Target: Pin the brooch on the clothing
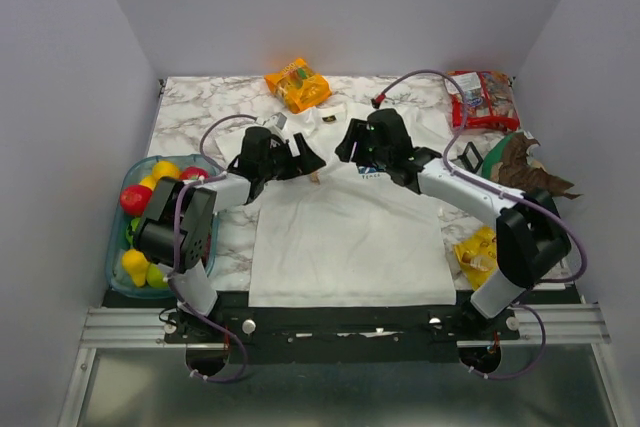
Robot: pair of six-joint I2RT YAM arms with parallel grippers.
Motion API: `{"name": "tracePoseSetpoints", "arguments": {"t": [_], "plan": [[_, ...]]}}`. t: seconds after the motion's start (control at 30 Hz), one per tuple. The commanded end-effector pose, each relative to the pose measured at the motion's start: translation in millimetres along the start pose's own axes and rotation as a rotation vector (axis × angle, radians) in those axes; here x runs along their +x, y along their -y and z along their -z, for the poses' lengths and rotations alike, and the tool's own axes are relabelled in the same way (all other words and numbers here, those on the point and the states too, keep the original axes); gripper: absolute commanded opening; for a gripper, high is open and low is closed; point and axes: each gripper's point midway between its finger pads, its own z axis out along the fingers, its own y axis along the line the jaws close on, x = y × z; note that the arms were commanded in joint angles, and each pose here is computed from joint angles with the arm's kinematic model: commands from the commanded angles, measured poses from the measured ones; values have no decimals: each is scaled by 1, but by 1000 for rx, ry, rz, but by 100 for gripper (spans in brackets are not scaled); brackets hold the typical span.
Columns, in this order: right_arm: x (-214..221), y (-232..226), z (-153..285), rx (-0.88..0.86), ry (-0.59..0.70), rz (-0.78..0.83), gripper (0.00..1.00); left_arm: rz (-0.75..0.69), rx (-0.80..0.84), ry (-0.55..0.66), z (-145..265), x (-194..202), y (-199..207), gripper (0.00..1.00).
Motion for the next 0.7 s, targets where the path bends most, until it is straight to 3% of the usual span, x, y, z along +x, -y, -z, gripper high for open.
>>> {"name": "tracePoseSetpoints", "arguments": {"t": [0.0, 0.37, 0.5, 0.67], "plan": [[-6, 19, 29, 46, 10, 75, 68, -119, -189, -25, 22, -12, -14, 99], [-20, 30, 95, 29, 44, 119, 71, -338, -483, -68, 86, -72, -17, 99], [-13, 33, 109, 16, 36, 127, 71, -363, -599, -179, 84, -79, -51, 99], [-1, 38, 121, 12, 3, 117, 71, -332, -673, -230, 74, -100, -81, 99]]}}
